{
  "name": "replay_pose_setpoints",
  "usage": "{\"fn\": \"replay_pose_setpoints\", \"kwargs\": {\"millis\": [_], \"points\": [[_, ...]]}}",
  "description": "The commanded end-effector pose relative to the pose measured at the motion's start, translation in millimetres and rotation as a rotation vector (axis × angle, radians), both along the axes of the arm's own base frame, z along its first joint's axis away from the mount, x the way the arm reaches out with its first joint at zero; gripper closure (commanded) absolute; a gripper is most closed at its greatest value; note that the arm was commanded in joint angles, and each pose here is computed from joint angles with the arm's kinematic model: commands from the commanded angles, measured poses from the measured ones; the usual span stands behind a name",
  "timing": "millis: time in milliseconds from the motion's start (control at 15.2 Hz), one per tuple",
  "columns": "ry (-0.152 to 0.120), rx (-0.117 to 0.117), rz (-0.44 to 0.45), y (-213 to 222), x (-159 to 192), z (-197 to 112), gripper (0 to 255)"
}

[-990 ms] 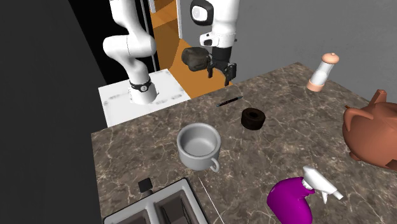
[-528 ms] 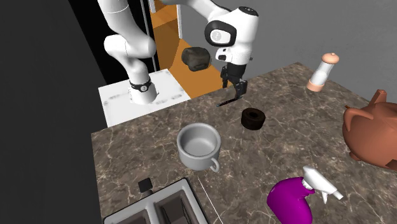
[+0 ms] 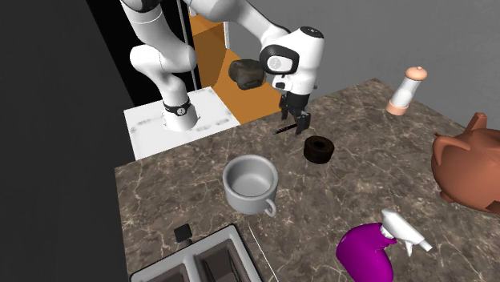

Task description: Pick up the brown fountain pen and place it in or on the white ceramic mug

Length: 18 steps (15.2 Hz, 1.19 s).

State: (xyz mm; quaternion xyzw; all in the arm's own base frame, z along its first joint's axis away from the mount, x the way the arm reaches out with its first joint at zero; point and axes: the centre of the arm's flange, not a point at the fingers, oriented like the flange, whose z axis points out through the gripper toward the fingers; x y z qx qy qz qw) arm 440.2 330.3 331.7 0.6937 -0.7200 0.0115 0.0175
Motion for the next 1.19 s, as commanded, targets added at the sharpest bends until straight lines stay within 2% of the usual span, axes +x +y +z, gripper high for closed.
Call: {"fn": "replay_pose_setpoints", "kwargs": {"millis": [0,396,462,1122], "points": [[0.000,0.000,0.000,-0.9,-1.1,-4.2,0],[0.000,0.000,0.000,-0.9,-1.1,-4.1,0],[0.000,0.000,0.000,-0.9,-1.1,-4.1,255],[0.000,0.000,0.000,-0.9,-1.1,1.0,255]]}}
